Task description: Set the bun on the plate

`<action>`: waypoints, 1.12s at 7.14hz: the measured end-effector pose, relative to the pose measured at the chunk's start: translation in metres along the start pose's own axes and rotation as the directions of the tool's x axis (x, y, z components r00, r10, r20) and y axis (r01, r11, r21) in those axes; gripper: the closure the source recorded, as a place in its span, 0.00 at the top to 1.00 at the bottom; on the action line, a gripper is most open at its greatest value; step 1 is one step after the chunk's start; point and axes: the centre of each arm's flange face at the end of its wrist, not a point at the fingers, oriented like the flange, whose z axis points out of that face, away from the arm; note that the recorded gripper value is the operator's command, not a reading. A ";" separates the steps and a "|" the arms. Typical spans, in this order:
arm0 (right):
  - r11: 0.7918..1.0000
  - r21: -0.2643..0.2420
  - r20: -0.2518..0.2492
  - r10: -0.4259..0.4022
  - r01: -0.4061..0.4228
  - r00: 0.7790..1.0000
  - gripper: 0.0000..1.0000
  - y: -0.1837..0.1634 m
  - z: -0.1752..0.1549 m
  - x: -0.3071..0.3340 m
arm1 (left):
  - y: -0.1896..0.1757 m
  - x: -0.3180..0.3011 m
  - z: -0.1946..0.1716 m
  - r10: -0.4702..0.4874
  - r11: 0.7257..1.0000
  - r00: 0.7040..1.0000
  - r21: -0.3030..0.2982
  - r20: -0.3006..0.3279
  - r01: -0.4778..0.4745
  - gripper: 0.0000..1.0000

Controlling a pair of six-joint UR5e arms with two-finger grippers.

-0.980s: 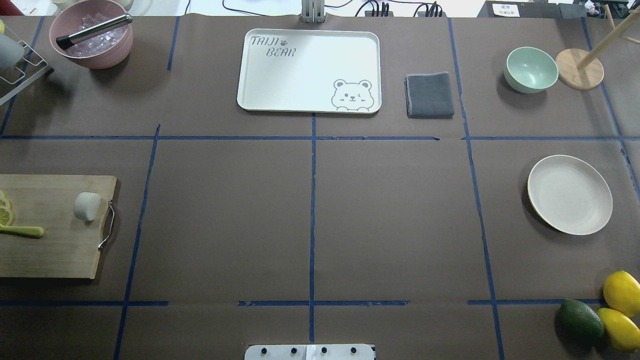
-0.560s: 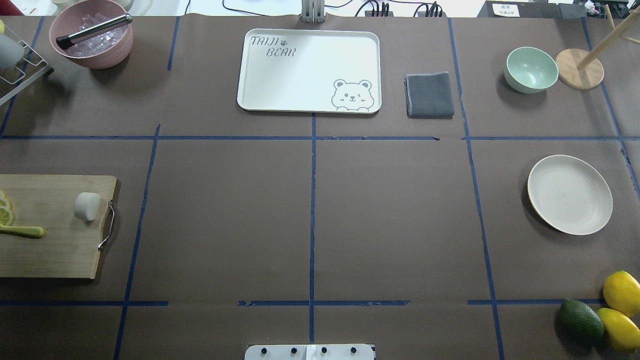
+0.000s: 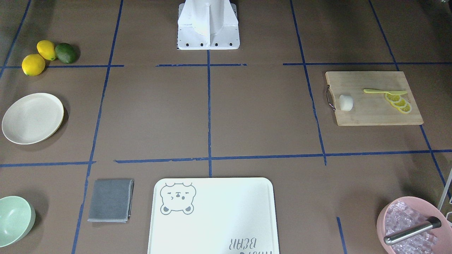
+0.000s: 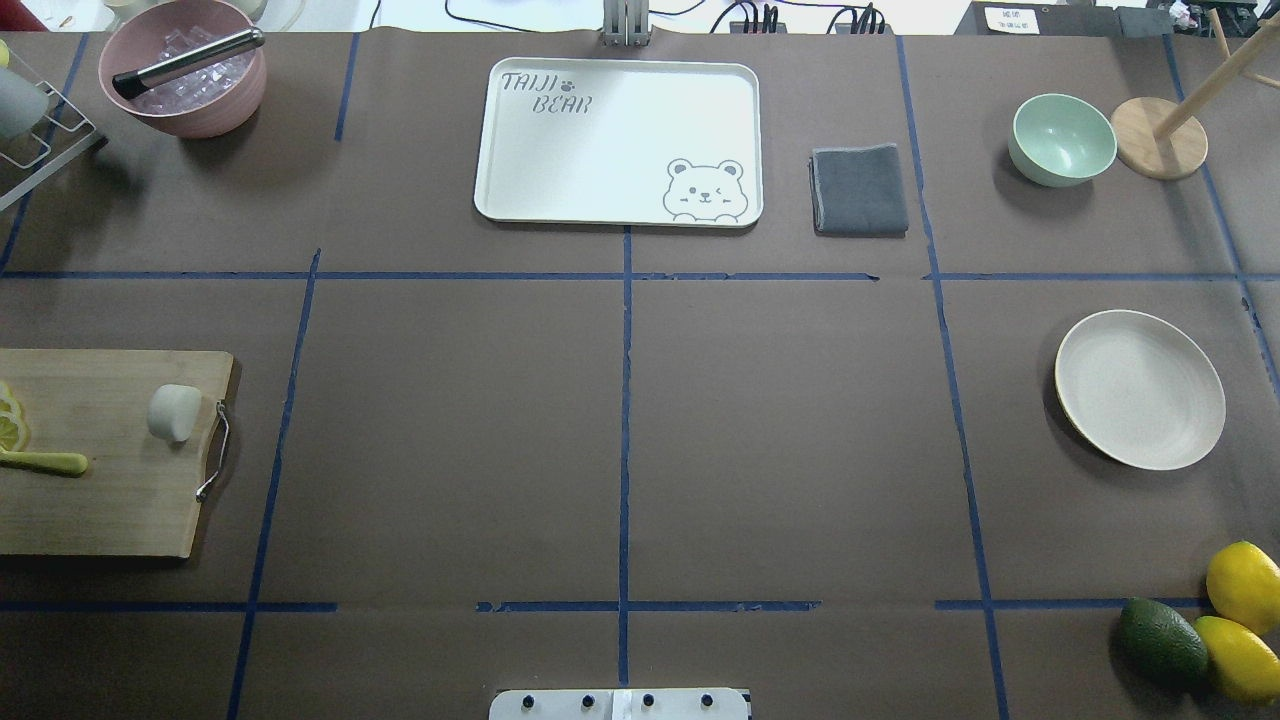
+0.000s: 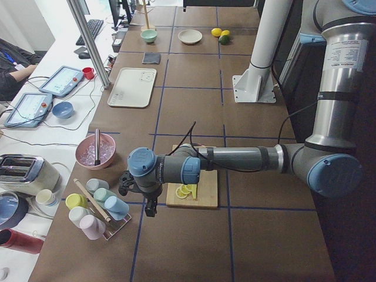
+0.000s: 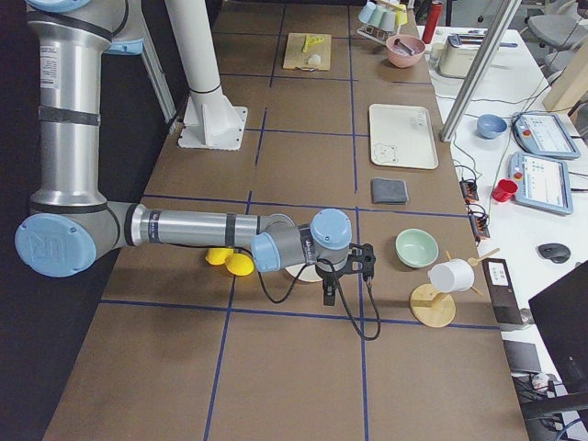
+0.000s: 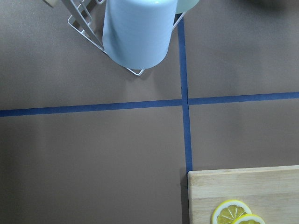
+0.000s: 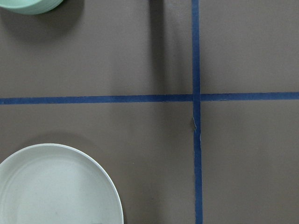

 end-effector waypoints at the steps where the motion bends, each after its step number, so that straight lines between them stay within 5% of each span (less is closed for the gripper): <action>1: 0.999 0.030 0.015 0.015 -0.015 1.000 1.00 0.007 0.028 -0.006 | 0.000 0.000 0.000 0.000 1.000 1.000 0.001 0.000 0.000 1.00; 3: 0.998 0.062 0.037 0.031 -0.033 0.999 1.00 0.024 0.076 -0.017 | 0.000 0.000 -0.001 0.000 1.000 1.000 0.002 0.000 0.000 1.00; 6: 0.999 0.025 0.042 0.021 -0.022 0.999 0.92 0.046 0.106 -0.027 | -0.001 0.002 -0.003 0.005 1.000 1.000 0.006 0.000 -0.005 1.00; 7: 1.000 0.015 0.043 0.015 -0.016 0.999 0.76 0.052 0.110 -0.027 | -0.001 0.003 -0.004 0.006 1.000 1.000 0.008 0.000 -0.006 1.00; 8: 1.000 0.008 0.043 0.012 -0.012 0.999 0.48 0.056 0.112 -0.027 | -0.001 0.004 -0.004 0.007 1.000 1.000 0.008 0.000 -0.007 1.00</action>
